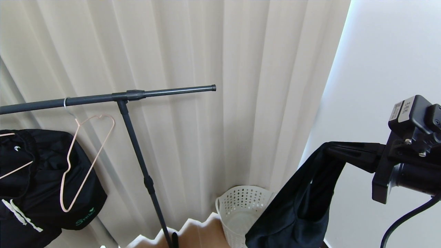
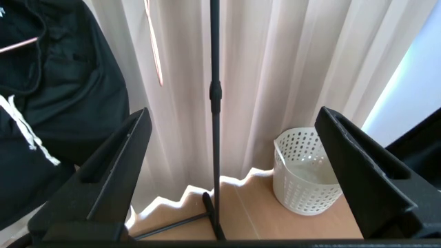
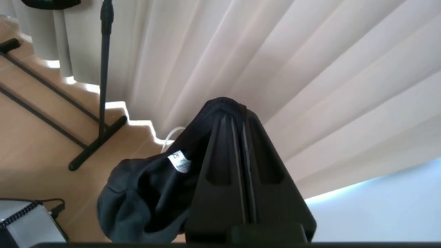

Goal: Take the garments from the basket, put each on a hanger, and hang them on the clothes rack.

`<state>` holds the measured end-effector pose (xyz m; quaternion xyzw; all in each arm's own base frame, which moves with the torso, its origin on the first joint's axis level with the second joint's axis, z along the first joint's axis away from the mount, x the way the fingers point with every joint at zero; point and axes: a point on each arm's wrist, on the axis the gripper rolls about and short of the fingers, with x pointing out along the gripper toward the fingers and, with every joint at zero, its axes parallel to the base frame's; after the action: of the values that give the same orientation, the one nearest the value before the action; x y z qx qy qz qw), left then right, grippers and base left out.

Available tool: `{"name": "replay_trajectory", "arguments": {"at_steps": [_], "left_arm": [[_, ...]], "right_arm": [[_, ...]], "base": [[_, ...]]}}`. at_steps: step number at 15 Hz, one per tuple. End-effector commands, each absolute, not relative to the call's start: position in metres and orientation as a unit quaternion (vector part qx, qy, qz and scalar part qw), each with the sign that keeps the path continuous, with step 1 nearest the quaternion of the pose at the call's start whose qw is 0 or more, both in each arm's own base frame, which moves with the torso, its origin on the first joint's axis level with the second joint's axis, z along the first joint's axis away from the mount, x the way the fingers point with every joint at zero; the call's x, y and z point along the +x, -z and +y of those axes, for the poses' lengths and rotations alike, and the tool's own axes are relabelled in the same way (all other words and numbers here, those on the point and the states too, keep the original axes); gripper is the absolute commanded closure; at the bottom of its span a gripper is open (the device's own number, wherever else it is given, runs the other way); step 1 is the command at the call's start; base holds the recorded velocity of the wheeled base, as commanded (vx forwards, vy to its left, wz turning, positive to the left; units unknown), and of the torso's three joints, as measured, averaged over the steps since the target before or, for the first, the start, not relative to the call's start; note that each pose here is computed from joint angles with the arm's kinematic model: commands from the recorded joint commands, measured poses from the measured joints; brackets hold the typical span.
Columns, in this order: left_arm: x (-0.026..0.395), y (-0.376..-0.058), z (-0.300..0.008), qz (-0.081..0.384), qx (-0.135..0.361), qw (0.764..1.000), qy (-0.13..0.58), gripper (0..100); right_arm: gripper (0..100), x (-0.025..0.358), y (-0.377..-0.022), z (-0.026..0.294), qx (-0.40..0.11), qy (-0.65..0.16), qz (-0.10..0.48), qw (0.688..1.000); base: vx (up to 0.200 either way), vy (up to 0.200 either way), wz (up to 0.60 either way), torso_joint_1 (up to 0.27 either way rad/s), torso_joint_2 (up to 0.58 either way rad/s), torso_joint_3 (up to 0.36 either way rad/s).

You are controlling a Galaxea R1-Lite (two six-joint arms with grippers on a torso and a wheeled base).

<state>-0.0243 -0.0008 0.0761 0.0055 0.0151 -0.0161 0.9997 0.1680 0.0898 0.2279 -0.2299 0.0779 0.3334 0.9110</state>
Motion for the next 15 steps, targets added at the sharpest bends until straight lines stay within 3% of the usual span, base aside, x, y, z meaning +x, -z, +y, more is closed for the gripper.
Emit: {"name": "replay_trajectory", "arguments": {"at_steps": [1,11,15], "left_arm": [[-0.0243,-0.0760,-0.0008,0.015,0.006,1.000,0.016,0],[-0.0243,-0.0760,-0.0008,0.015,0.005,1.000,0.016,0],[-0.0243,-0.0760,-0.0008,0.015,0.006,1.000,0.016,0]], "right_arm": [[100,0.1678,-0.2282,0.0898,-0.230,-0.334,0.077,0.911],[100,0.1673,-0.2292,0.0895,-0.230,-0.332,0.074,0.912],[100,0.1657,-0.2279,0.0887,-0.229,-0.329,0.059,0.914]], "base": [[0.000,0.000,0.00,0.178,-0.40,-0.222],[0.000,0.000,0.00,0.149,-0.33,-0.178],[0.000,0.000,0.60,0.010,-0.02,-0.016]]}}
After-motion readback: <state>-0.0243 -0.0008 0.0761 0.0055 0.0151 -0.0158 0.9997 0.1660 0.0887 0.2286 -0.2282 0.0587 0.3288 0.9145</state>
